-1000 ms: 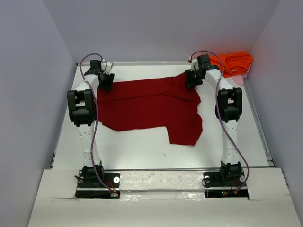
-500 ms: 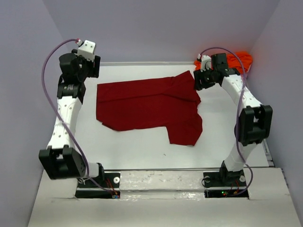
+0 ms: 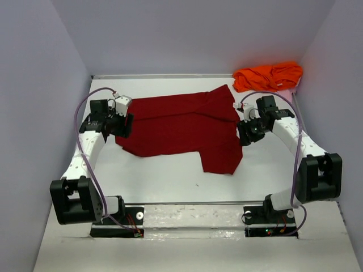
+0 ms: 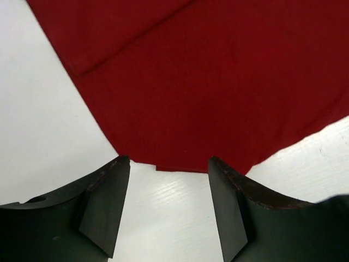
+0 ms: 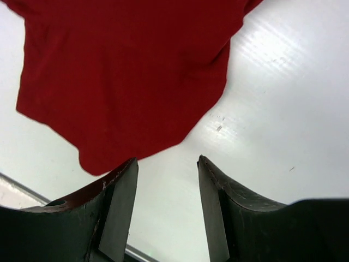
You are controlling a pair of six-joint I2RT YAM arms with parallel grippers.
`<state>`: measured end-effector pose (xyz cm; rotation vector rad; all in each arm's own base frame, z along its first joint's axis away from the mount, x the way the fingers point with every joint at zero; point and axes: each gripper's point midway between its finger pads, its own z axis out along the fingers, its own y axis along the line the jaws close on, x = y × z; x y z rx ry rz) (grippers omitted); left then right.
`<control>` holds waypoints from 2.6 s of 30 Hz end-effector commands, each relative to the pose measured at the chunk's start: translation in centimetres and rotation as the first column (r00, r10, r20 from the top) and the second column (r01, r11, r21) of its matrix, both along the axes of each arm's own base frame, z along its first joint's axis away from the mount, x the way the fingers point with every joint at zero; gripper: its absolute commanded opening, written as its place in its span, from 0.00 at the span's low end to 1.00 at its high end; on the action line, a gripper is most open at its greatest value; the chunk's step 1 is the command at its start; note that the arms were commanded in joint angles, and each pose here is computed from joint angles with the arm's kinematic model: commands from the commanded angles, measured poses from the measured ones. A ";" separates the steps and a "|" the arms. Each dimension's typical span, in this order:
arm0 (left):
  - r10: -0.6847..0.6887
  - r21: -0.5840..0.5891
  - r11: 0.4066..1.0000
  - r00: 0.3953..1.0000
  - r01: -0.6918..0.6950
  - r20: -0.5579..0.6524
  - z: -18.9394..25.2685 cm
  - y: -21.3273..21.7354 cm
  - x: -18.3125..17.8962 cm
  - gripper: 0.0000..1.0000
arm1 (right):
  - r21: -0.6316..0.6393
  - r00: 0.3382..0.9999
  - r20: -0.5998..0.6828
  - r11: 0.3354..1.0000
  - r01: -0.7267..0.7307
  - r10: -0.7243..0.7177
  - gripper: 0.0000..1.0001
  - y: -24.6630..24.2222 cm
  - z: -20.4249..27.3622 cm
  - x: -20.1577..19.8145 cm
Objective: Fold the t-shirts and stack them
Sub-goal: Pick up the 1/3-folded T-shirt at the center of the board.
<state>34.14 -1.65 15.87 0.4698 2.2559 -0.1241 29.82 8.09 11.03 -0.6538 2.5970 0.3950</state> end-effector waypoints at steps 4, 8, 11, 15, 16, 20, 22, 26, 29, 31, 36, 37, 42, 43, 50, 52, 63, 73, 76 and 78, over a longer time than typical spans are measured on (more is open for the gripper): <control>-0.058 -0.068 0.997 0.974 0.044 -0.218 -4.0 -1.0 -0.8 0.67 | 0.028 0.999 -0.009 0.999 -0.032 0.032 0.53 0.2 0.6 -1.6; -0.024 -0.039 0.999 0.958 0.013 -0.286 -5.7 -0.3 -0.6 0.64 | 0.091 1.000 0.006 0.996 -0.020 0.020 0.53 1.4 1.4 -0.4; 0.008 0.007 1.000 0.934 -0.006 -0.356 -7.9 0.6 -0.5 0.64 | 0.129 1.000 0.006 0.991 -0.018 0.018 0.53 2.1 1.6 0.2; 0.027 0.050 0.999 0.920 -0.008 -0.392 -9.6 1.4 -0.4 0.58 | 0.156 1.000 -0.008 0.988 -0.008 0.009 0.52 2.6 1.5 1.2; 0.027 0.057 0.998 0.919 -0.005 -0.394 -9.8 1.5 -0.4 0.57 | 0.156 1.000 -0.007 0.988 -0.007 0.008 0.52 2.6 1.5 1.3; 0.054 0.121 0.993 0.912 -0.005 -0.407 -10.5 2.6 -1.0 0.57 | 0.164 1.000 -0.003 0.986 -0.007 0.007 0.52 2.8 1.3 1.7; 0.060 0.143 0.990 0.905 0.001 -0.420 -11.0 3.0 -1.5 0.57 | 0.168 1.000 -0.003 0.986 -0.009 0.009 0.52 2.9 1.2 1.8; 0.073 0.185 0.983 0.902 0.008 -0.425 -11.5 3.7 -2.1 0.57 | 0.162 1.000 -0.008 0.987 -0.005 0.007 0.52 2.8 0.8 2.1; 0.076 0.195 0.981 0.894 0.014 -0.442 -12.0 3.9 -2.7 0.57 | 0.165 1.000 -0.009 0.986 -0.002 0.004 0.52 2.9 0.8 2.3; 0.080 0.200 0.980 0.889 0.014 -0.450 -12.5 4.0 -2.9 0.57 | 0.176 1.000 -0.005 0.984 -0.003 0.004 0.52 3.0 1.1 2.4; 0.091 0.207 0.978 0.875 0.011 -0.475 -13.8 4.2 -2.8 0.52 | 0.179 1.000 0.000 0.984 -0.001 0.001 0.52 3.1 1.1 2.6; 0.091 0.206 0.978 0.872 0.012 -0.481 -14.0 4.2 -2.8 0.49 | 0.179 1.000 -0.001 0.984 -0.001 0.001 0.52 3.1 1.0 2.5; 0.086 0.198 0.980 0.865 0.016 -0.494 -14.8 4.1 -2.6 0.09 | 0.182 1.000 -0.001 0.983 -0.001 0.001 0.52 3.1 0.8 2.5; 0.085 0.196 0.980 0.865 0.016 -0.495 -14.9 4.0 -2.6 0.04 | 0.185 1.000 -0.001 0.983 -0.002 0.003 0.52 3.2 0.8 2.4; 0.064 0.167 0.986 0.859 0.026 -0.508 -15.3 3.5 -2.4 0.00 | 0.175 1.000 -0.006 0.985 -0.001 0.002 0.52 3.0 0.1 2.4; 0.055 0.149 0.989 0.874 0.021 -0.482 -14.2 3.2 -1.7 0.00 | 0.171 1.000 -0.014 0.985 0.000 0.002 0.52 3.0 -0.3 2.3; 0.018 0.105 0.994 0.924 0.024 -0.382 -7.9 2.3 0.0 0.00 | 0.169 1.000 -0.030 0.986 0.004 0.001 0.51 3.0 -1.0 2.4; 0.020 0.052 0.999 0.960 -0.006 -0.279 -3.9 1.5 4.2 0.00 | 0.173 0.999 -0.040 0.985 0.005 0.002 0.51 3.0 -1.2 2.2; 0.025 0.024 1.000 0.957 -0.019 -0.288 -4.6 1.1 5.7 0.00 | 0.174 0.999 -0.043 0.985 0.005 0.002 0.51 3.0 -1.3 2.2; 0.019 -0.001 1.000 0.957 -0.020 -0.289 -5.1 0.8 6.4 0.01 | 0.175 0.999 -0.045 0.985 0.005 0.003 0.51 3.1 -1.4 2.1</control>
